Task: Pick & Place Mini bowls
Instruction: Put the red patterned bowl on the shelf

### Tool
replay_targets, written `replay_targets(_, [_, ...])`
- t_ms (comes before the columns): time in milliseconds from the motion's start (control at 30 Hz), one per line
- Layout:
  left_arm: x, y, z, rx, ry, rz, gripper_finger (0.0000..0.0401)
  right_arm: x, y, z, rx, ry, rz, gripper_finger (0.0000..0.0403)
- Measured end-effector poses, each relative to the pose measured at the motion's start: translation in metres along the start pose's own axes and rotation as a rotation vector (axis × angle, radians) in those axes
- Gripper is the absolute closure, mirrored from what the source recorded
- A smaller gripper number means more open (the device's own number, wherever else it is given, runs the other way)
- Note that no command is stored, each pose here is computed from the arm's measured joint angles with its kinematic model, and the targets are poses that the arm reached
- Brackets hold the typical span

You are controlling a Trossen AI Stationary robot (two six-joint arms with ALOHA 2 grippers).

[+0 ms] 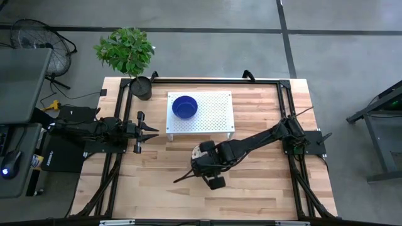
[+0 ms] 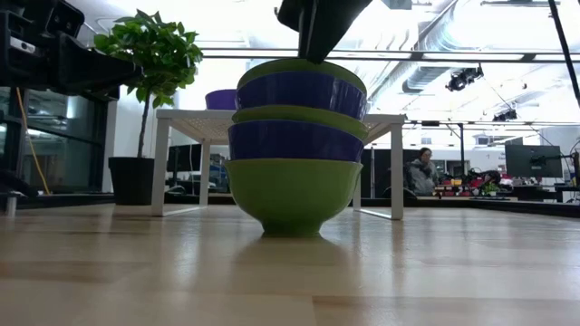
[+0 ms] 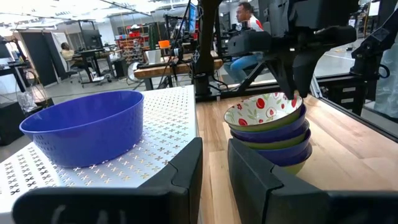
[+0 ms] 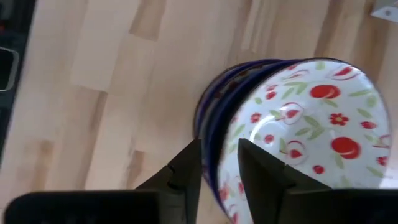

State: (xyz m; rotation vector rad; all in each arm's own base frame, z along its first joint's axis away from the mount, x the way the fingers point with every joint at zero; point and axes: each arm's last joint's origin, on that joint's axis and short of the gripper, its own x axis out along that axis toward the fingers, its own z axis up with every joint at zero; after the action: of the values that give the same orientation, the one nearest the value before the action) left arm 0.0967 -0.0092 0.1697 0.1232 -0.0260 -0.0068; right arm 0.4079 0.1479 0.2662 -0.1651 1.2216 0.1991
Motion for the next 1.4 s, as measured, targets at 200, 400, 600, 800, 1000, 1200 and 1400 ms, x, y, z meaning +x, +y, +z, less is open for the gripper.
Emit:
replay_targets(200, [0.0000,0.0000,0.0000,0.000,0.000,0.000,0.0329,0.0001,-0.0015,-0.0002,0.003,0.003,-0.002,0.0345])
replay_targets(400, [0.0000,0.0000,0.0000,0.000,0.000,0.000,0.0329,0.0007,-0.0022,-0.0001,0.004,0.004,-0.011,0.0366])
replay_targets(600, [0.0000,0.0000,0.0000,0.000,0.000,0.000,0.0329,0.0072,-0.0016,0.0005,0.013,0.016,0.008,0.0372])
replay_targets(800, [0.0000,0.0000,0.0000,0.000,0.000,0.000,0.0329,0.0098,-0.0012,0.0011,0.012,0.015,0.007,0.0371])
replay_targets(1000, [0.0000,0.0000,0.0000,0.000,0.000,0.000,0.0329,0.0096,-0.0009,0.0010,0.015,0.018,0.020,0.0396])
replay_targets(1200, [0.0000,0.0000,0.0000,0.000,0.000,0.000,0.0329,0.0093,-0.0011,0.0009,0.030,0.019,0.007,0.0399])
replay_targets(1400, [0.0000,0.0000,0.0000,0.000,0.000,0.000,0.0329,0.0087,-0.0015,0.0012,0.054,0.016,-0.005,0.0401])
